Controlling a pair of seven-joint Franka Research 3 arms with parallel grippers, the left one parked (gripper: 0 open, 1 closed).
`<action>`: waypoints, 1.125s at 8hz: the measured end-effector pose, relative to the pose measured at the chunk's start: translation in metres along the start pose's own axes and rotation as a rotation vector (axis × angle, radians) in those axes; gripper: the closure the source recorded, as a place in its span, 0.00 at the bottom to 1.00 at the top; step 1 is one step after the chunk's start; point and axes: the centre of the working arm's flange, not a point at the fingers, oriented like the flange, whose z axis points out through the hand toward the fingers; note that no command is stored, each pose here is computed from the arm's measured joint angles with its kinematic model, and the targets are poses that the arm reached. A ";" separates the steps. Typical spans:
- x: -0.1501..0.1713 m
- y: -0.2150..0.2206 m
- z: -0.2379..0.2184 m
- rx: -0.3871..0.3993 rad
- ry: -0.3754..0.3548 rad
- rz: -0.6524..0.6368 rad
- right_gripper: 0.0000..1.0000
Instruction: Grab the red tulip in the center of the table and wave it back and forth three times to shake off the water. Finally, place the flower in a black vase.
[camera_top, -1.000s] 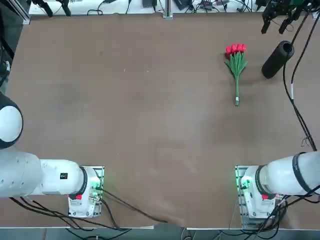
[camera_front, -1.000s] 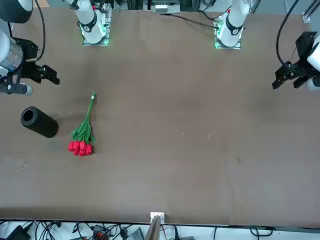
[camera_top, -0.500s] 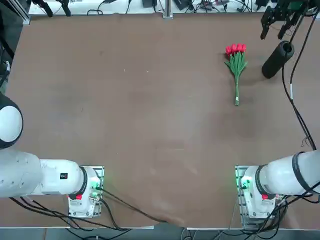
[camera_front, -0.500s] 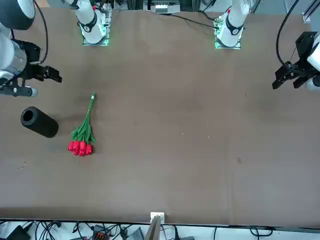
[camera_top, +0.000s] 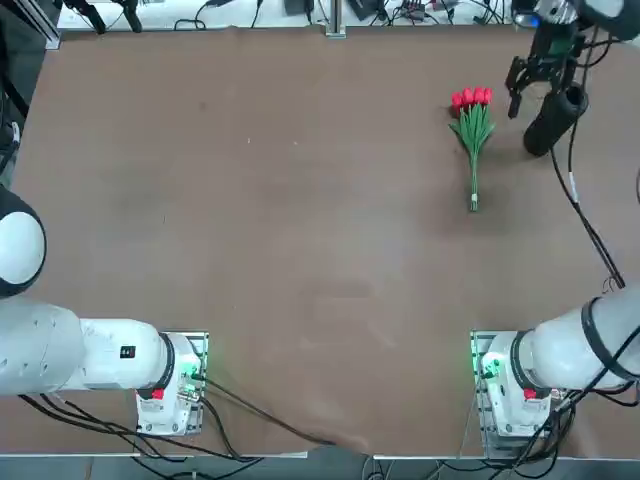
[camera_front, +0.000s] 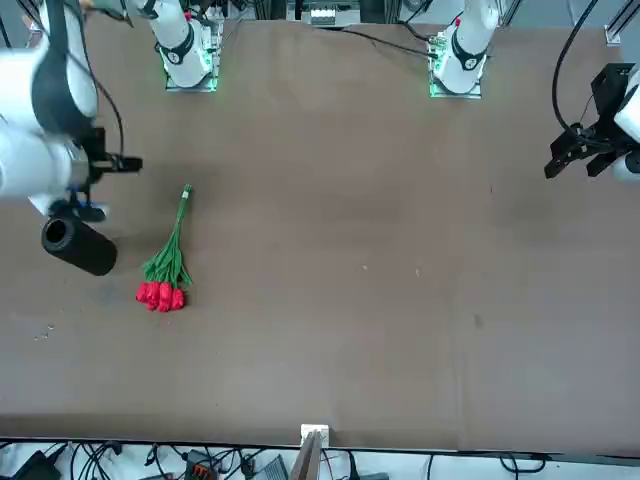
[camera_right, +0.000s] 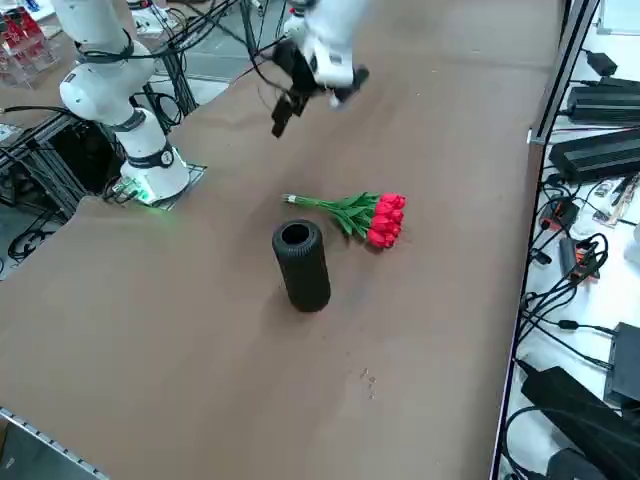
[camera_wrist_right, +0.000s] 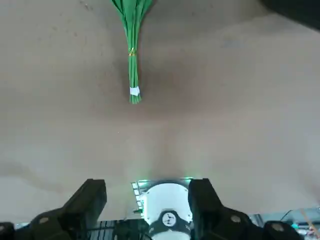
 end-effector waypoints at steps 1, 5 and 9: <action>0.031 0.006 0.028 0.055 -0.060 0.019 0.00; 0.135 0.026 0.105 0.151 -0.155 0.070 0.00; 0.165 0.014 0.133 0.151 -0.131 0.063 0.00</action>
